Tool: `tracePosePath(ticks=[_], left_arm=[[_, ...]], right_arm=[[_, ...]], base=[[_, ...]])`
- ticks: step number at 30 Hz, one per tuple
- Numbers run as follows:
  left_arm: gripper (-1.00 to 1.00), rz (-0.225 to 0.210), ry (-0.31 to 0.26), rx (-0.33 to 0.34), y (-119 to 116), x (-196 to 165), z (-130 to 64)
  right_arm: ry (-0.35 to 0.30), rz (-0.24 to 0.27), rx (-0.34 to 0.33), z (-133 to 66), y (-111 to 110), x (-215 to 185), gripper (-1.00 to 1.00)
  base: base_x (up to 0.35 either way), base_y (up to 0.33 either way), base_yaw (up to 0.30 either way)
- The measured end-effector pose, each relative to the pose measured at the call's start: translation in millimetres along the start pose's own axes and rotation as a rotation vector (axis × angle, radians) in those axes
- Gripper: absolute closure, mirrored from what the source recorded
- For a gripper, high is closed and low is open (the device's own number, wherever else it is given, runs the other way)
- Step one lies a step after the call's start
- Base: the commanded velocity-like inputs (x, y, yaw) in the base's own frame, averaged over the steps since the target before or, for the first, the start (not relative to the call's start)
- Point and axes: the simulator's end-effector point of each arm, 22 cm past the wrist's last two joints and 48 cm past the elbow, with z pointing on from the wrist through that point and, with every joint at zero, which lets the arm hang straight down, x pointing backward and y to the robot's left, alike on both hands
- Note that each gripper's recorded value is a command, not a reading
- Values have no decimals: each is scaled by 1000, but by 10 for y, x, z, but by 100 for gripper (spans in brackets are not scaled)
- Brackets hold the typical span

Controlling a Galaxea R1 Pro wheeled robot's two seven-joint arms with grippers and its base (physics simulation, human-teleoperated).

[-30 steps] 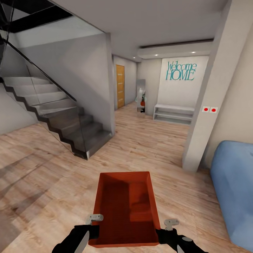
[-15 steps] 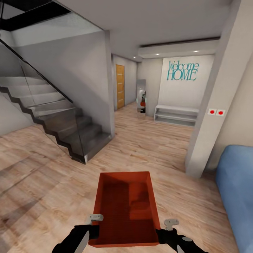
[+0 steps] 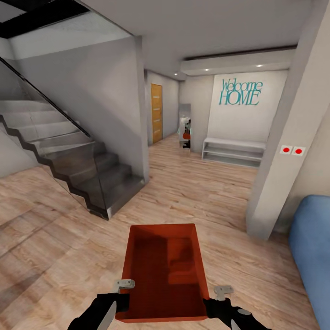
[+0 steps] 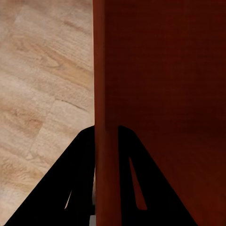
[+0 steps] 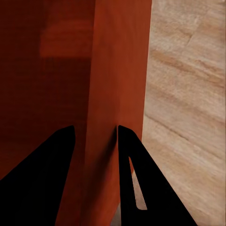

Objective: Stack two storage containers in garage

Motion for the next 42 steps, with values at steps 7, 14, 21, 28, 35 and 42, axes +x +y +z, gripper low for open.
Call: tracePosePath(ticks=[7,14,21,28,35,42], left_arm=[[100,0,0,0,1,-2,-1],[100,0,0,0,1,-2,-1],[100,0,0,0,1,0,0],[100,0,0,0,1,-1,-1],[100,0,0,0,0,0,0],[100,0,0,0,0,0,0]], right_arm=[[0,0,0,0,1,-1,100],[0,0,0,0,1,-1,100],[0,0,0,0,1,-1,100],[0,0,0,0,1,-1,100],[0,0,0,0,0,-1,100],[0,0,0,0,0,0,100]], base=[[328,0,0],[328,0,0],[328,0,0],[328,0,0],[328,-95,0],[328,-130,0]])
